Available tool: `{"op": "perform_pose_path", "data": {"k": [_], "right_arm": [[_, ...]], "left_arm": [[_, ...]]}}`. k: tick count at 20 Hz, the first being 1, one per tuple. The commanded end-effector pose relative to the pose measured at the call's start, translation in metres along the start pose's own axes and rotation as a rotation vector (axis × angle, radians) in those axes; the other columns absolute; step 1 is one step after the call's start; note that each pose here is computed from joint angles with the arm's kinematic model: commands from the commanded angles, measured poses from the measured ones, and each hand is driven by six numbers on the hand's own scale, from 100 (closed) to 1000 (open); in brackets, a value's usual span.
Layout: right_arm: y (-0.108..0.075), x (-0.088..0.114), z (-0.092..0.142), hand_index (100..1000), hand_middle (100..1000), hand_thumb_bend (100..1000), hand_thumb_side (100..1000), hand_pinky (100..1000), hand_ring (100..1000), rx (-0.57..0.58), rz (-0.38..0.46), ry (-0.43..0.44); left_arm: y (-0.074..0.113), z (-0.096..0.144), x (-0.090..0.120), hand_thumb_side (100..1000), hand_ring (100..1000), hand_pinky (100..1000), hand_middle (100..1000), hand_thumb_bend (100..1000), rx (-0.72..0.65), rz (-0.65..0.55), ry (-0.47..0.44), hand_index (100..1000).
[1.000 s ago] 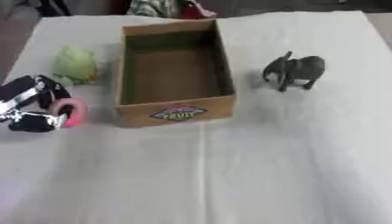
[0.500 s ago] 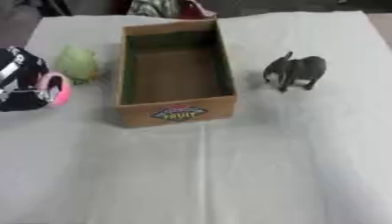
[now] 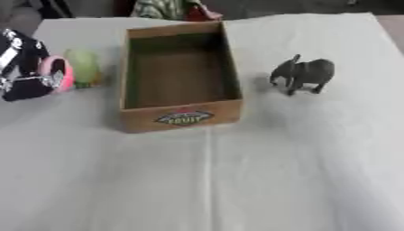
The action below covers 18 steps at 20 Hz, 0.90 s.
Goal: Pick up objects on the table and place them in the box.
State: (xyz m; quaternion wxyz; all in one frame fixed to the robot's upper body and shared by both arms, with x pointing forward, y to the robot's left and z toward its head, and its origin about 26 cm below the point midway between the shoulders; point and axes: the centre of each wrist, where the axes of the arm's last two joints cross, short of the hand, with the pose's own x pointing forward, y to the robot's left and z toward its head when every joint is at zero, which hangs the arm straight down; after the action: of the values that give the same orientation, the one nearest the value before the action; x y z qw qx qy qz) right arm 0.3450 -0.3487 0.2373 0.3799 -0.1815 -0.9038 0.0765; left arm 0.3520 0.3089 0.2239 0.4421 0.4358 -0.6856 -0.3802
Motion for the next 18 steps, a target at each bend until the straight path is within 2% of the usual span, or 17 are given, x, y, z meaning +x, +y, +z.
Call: {"op": "perform_pose_path", "data": {"k": [1,7,14,18], "right_arm": [[-0.004,0.005,-0.005,797,709,149,100,612,680,0.003,0.009,-0.022],[-0.003,0.005,-0.005,797,709,150,100,612,680,0.007,0.005,-0.021],[-0.003,0.005,-0.005,797,709,150,100,612,680,0.007,0.005,-0.021],[0.006,0.006,-0.006,797,709,153,100,612,679,0.030,-0.020,-0.024]], "left_arm": [[0.012,-0.015,0.013,179,226,309,229,100,0.033,-0.003,-0.036,416],[0.015,-0.040,0.036,179,222,305,225,100,0.038,0.017,-0.109,413],[0.013,-0.045,0.038,179,222,305,225,100,0.037,0.013,-0.119,413],[0.003,-0.057,0.072,183,217,302,220,100,0.003,0.050,-0.235,409]]}}
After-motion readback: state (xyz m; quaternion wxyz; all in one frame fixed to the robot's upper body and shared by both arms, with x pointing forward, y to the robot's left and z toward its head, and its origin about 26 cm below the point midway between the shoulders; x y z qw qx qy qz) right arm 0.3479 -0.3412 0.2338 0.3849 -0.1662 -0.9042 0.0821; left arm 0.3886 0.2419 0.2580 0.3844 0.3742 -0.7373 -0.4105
